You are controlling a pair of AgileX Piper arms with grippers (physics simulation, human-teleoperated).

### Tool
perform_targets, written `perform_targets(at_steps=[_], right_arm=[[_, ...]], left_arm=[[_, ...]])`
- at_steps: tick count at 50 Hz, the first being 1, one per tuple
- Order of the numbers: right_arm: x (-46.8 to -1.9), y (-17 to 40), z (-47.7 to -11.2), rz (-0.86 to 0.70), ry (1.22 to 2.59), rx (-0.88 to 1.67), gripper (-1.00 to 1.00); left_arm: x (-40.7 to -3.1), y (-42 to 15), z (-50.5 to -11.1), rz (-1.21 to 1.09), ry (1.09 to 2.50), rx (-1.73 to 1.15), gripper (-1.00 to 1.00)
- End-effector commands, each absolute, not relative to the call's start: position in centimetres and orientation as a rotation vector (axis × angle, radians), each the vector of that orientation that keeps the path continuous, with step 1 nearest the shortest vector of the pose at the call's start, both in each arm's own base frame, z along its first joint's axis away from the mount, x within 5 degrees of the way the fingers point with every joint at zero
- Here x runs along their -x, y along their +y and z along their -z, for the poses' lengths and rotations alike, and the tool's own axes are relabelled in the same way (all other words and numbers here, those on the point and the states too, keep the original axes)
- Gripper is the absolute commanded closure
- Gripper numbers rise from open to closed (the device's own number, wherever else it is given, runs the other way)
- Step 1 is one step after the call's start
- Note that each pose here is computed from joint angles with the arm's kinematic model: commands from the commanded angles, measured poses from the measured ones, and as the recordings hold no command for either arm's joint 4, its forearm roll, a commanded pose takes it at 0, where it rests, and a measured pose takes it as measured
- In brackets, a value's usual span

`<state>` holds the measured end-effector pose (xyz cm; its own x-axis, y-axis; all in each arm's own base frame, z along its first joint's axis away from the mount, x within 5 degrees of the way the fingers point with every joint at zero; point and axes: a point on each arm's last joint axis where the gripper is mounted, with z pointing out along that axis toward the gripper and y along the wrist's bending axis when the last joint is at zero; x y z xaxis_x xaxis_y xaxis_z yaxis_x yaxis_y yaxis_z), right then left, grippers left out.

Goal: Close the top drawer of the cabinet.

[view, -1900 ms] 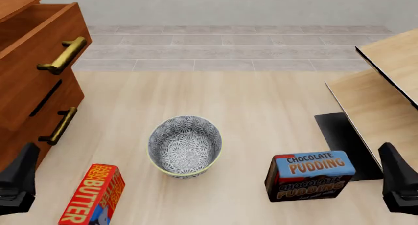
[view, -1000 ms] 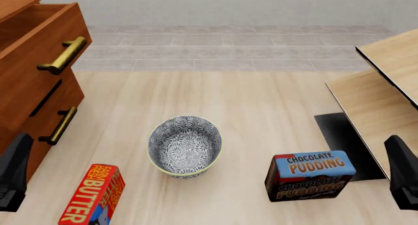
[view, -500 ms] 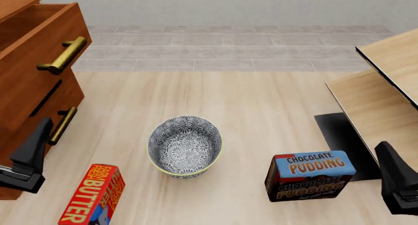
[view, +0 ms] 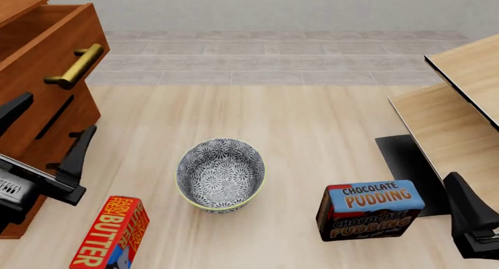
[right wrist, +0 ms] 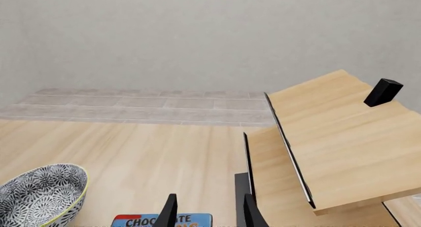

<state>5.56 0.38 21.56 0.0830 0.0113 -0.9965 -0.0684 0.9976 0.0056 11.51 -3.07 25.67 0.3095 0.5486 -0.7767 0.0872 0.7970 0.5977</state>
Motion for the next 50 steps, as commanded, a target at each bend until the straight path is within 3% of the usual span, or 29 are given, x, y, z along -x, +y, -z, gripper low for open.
perform_targets(at_steps=[1,17,25,27,38,50], right_arm=[[-5.6,0.4,-21.3,-0.059,1.492,0.051,-1.0],[-5.6,0.4,-21.3,-0.058,1.494,0.053,-1.0],[-5.6,0.4,-21.3,-0.052,1.494,0.056,-1.0],[-5.6,0.4,-21.4,-0.052,1.493,0.057,-1.0],[-5.5,0.4,-21.6,-0.048,1.491,0.055,-1.0],[-5.6,0.4,-21.5,-0.041,1.494,0.062,-1.0]], left_arm=[[-13.0,-3.8,-25.6,-0.424,1.174,-0.7,-1.0],[-15.4,-4.2,-25.5,-0.514,1.142,-0.739,-1.0],[-16.6,-4.4,-23.2,-0.71,1.031,-0.825,-1.0],[-17.0,-4.3,-24.0,-0.666,1.079,-0.797,-1.0],[-18.5,-4.7,-23.8,-0.776,1.011,-0.856,-1.0],[-20.1,-4.8,-23.5,-0.807,1.027,-0.887,-1.0]])
